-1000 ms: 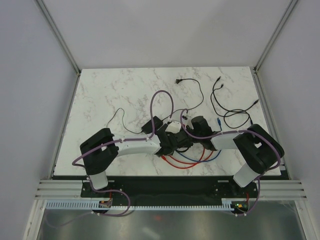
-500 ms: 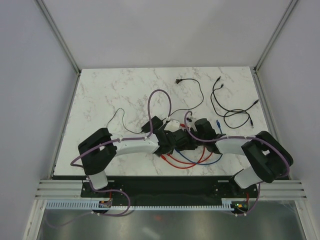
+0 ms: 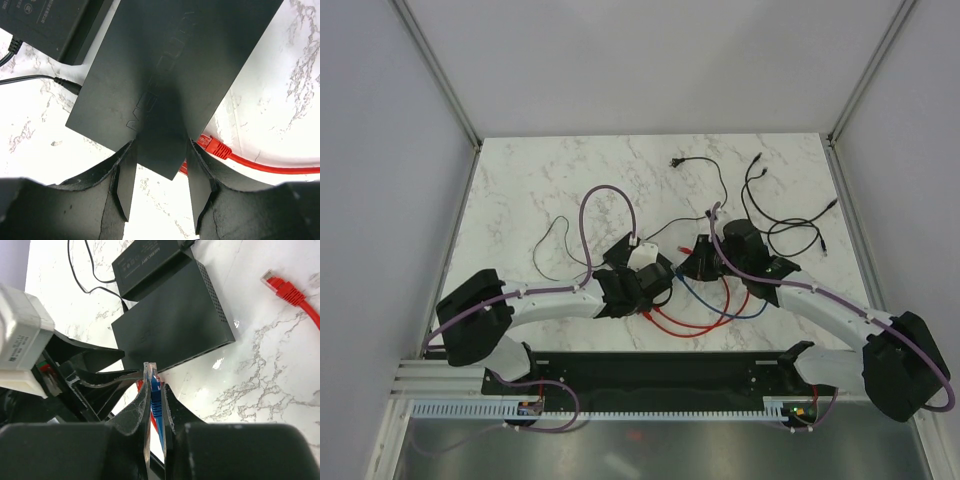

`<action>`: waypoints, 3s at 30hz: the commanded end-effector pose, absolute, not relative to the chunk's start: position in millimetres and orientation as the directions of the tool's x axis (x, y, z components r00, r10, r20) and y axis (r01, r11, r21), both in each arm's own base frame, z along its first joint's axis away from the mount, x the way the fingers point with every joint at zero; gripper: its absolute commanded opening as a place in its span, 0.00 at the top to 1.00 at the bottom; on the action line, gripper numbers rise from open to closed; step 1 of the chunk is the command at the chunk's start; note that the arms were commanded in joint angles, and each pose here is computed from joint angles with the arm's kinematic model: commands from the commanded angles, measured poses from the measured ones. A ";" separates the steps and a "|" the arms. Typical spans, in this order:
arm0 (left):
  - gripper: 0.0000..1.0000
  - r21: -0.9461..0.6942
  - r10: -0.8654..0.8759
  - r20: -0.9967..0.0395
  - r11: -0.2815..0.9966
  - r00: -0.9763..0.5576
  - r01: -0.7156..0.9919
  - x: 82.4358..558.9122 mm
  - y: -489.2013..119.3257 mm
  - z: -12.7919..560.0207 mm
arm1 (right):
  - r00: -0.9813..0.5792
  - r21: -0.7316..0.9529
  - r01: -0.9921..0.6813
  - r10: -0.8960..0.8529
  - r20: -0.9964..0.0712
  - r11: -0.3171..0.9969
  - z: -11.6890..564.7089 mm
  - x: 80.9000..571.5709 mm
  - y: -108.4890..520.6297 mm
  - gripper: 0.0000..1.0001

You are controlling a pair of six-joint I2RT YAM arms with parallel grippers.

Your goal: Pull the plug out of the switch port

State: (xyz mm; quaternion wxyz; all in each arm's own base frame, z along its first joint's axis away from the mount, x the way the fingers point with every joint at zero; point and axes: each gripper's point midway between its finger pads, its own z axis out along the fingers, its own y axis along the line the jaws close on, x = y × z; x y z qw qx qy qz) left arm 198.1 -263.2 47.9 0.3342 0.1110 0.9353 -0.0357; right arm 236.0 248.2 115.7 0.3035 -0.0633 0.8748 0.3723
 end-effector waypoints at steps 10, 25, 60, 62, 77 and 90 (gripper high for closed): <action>0.48 -0.069 0.106 -0.690 0.975 -0.716 0.211 206.4 -270.5 62.5 | -0.676 0.496 -0.317 0.175 -0.716 0.809 201.8 276.7 214.8 1.00; 0.48 -0.065 0.115 -0.689 0.974 -0.716 0.218 206.7 -271.0 61.3 | -0.422 0.474 -0.314 0.326 -0.846 0.823 366.5 299.1 184.4 1.00; 0.48 -0.099 0.117 -0.694 0.962 -0.710 0.256 207.1 -273.9 62.5 | -0.363 0.338 0.322 0.445 -0.819 0.885 205.2 542.0 11.1 1.00; 0.48 -0.099 0.119 -0.692 0.961 -0.712 0.257 207.1 -273.7 61.5 | -0.379 0.328 0.339 0.447 -0.810 0.882 189.9 552.8 8.9 1.00; 0.48 -0.121 0.108 -0.681 0.959 -0.724 0.257 208.6 -274.8 58.6 | -0.430 0.248 0.449 0.451 -0.782 0.858 159.4 564.3 -9.9 0.62; 0.49 -0.126 0.096 -0.678 0.961 -0.729 0.244 208.0 -272.9 58.7 | -0.544 0.183 0.316 0.336 -0.769 0.931 166.0 477.0 39.2 0.43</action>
